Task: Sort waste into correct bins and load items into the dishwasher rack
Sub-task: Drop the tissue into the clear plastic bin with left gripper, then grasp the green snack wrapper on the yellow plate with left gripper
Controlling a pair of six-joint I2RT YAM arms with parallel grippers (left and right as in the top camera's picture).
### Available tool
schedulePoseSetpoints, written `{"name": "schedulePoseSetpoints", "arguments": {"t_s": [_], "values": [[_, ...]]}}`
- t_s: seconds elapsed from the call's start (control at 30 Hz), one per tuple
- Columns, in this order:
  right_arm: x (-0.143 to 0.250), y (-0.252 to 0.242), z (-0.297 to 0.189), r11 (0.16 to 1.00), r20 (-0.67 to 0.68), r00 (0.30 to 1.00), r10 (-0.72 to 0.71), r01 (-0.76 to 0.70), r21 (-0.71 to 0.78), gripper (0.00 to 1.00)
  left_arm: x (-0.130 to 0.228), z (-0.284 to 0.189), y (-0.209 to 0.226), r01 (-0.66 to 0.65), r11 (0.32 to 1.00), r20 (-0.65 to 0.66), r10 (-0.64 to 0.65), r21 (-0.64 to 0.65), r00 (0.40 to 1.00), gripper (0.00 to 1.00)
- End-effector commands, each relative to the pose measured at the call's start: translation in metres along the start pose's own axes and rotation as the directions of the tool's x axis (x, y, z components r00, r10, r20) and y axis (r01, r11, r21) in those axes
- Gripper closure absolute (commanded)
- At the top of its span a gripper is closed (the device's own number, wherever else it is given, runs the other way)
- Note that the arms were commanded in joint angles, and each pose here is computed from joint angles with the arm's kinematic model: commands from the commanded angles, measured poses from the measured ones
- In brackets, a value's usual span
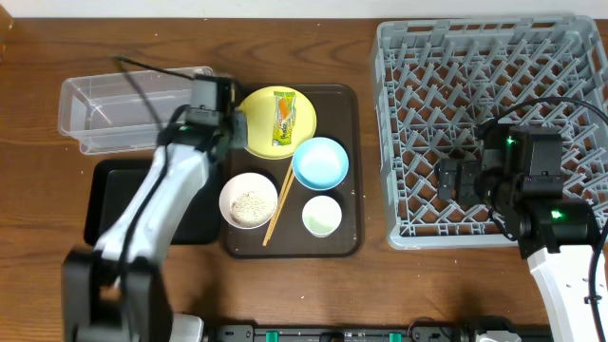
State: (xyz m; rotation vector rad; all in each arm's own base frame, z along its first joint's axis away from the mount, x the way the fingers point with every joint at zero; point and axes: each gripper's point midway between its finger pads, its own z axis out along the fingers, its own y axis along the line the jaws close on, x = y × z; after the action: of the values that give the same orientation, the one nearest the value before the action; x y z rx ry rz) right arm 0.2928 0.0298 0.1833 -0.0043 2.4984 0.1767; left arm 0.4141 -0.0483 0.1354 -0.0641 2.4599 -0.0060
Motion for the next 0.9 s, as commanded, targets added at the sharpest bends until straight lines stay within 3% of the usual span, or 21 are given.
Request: {"name": "schedulePoseSetpoints", "arguments": {"t_s": [0.0, 0.2, 0.43, 0.5, 0.53, 0.57, 0.7, 0.87], "values": [[-0.009, 0.003, -0.006, 1.000, 0.031, 1.000, 0.002, -0.002, -0.003, 0.01, -0.027, -0.029, 0.003, 0.026, 0.999, 0.112, -0.028, 0.018, 0.993, 0.94], [-0.010, 0.003, -0.006, 1.000, 0.032, 0.999, 0.001, -0.001, -0.004, 0.01, -0.056, -0.039, 0.045, 0.112, 0.991, 0.230, -0.093, -0.070, 0.969, 0.93], [-0.010, 0.003, -0.006, 1.000, 0.032, 0.999, 0.002, -0.002, -0.004, 0.01, -0.045, -0.005, 0.092, 0.185, 0.971, 0.183, -0.157, -0.150, 0.970, 0.92], [-0.010, 0.003, -0.006, 1.000, 0.032, 0.999, 0.002, -0.002, -0.004, 0.01, -0.041, 0.003, 0.096, 0.188, 0.969, 0.168, -0.162, -0.159, 0.972, 0.83], [-0.010, 0.003, -0.006, 1.000, 0.032, 0.999, 0.002, -0.002, -0.004, 0.01, -0.041, 0.004, 0.097, 0.182, 0.970, 0.169, -0.154, -0.160, 0.973, 0.60], [-0.010, 0.003, -0.006, 1.000, 0.032, 0.999, 0.001, -0.001, -0.004, 0.01, -0.043, 0.004, 0.097, 0.177, 0.971, 0.175, -0.148, -0.161, 0.973, 0.55], [-0.009, 0.003, -0.006, 1.000, 0.030, 1.000, 0.002, -0.001, -0.004, 0.01, -0.054, -0.005, 0.088, 0.170, 0.978, 0.205, -0.144, -0.117, 0.968, 0.51], [-0.009, 0.003, -0.006, 1.000, 0.028, 1.000, 0.002, -0.002, -0.004, 0.01, -0.055, -0.017, 0.031, 0.093, 0.991, 0.185, -0.109, 0.092, 0.977, 0.51]]}}
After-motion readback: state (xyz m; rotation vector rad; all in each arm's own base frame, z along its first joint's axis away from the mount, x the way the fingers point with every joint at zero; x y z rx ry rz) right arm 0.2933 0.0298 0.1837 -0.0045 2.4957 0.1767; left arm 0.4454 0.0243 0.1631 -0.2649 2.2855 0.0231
